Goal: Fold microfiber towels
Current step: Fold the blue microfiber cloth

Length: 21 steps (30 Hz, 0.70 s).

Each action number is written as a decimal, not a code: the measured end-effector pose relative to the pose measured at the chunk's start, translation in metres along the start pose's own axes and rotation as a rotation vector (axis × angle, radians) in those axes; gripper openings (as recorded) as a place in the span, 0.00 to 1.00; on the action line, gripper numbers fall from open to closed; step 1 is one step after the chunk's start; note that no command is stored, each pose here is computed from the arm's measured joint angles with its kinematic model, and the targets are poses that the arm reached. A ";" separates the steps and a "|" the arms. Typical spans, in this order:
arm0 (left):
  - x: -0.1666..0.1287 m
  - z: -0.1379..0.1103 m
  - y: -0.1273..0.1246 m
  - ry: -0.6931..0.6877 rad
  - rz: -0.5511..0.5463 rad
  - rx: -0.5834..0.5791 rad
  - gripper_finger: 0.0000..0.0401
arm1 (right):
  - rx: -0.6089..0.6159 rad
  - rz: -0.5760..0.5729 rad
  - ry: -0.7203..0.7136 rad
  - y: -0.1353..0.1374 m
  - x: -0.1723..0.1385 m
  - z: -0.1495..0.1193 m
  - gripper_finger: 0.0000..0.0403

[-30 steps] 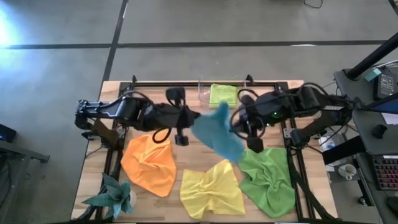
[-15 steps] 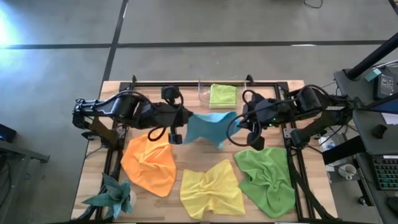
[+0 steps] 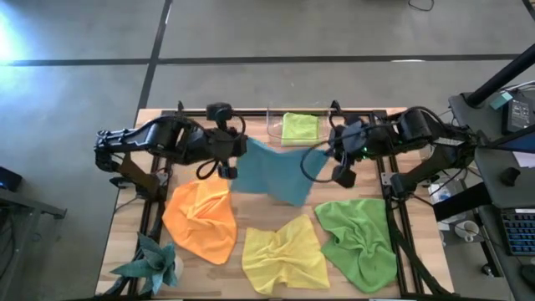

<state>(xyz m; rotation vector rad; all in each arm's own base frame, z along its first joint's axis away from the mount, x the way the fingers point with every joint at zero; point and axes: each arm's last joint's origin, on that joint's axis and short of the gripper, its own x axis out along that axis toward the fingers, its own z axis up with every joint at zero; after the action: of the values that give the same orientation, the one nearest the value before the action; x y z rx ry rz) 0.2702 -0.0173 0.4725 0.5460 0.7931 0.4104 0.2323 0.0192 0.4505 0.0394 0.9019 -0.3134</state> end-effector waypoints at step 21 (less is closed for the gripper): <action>0.034 -0.020 0.024 0.116 -0.168 -0.240 0.00 | -0.077 -0.100 0.004 -0.018 0.010 0.003 0.02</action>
<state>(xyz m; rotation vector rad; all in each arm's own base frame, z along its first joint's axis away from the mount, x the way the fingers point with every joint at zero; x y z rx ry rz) 0.2730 0.0262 0.4566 0.2309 0.8798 0.3775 0.2348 -0.0011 0.4467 -0.0765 0.9205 -0.3711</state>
